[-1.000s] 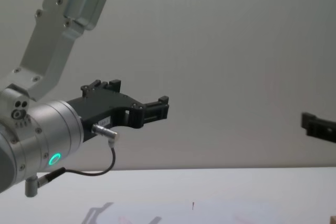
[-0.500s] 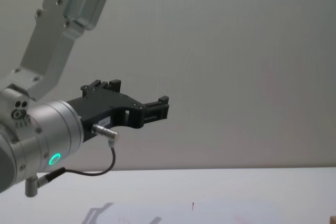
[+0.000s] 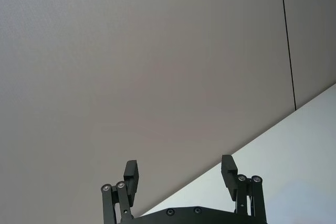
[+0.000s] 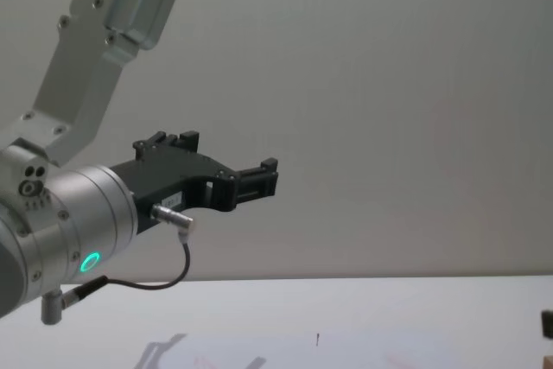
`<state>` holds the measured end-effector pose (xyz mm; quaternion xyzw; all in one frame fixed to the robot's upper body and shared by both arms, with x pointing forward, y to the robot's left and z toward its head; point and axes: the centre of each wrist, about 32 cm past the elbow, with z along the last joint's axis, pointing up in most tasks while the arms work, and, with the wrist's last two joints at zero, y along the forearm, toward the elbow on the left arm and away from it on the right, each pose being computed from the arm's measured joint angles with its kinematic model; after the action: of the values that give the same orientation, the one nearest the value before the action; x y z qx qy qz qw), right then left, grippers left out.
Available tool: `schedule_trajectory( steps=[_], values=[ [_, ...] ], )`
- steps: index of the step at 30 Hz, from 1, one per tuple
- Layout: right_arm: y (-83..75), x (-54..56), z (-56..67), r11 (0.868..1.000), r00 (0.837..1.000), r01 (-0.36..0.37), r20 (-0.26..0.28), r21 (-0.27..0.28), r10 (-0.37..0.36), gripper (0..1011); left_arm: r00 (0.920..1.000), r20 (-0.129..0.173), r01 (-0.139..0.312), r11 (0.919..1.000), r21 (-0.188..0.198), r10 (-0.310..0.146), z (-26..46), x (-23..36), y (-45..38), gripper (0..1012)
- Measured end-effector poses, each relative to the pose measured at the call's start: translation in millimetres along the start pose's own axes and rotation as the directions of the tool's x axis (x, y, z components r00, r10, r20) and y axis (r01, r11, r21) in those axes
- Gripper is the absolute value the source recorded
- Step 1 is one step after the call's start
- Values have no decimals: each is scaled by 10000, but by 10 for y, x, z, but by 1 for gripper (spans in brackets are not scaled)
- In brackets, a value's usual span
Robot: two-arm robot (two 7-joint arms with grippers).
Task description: Use the one hand to pick up the stamp and affix it onto the A4 paper.
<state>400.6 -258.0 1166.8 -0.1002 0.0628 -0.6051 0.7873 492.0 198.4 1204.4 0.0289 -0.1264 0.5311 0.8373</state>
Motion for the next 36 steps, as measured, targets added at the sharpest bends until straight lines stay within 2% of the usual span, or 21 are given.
schedule_trajectory(
  steps=[12, 23, 31, 36],
  values=[
    [117, -39, -75, 9965, 9998, -191, 22, -819, 193, 1001, 10000, 1, 1, 10000, 1, -1, 0, 0, 0, 1001],
    [185, -74, -110, 9929, 9996, -249, 81, -1162, 260, 991, 10000, 0, 1, 10000, 1, -1, 0, 0, 0, 1001],
    [208, -86, -122, 9915, 9996, -266, 101, -1276, 281, 811, 10000, 1, 0, 10000, 0, 0, 0, 0, 0, 1001],
    [217, -90, -125, 9909, 9995, -270, 112, -1319, 288, 642, 10000, 0, 1, 10000, 0, -1, 0, 0, 0, 1001]
  ],
)
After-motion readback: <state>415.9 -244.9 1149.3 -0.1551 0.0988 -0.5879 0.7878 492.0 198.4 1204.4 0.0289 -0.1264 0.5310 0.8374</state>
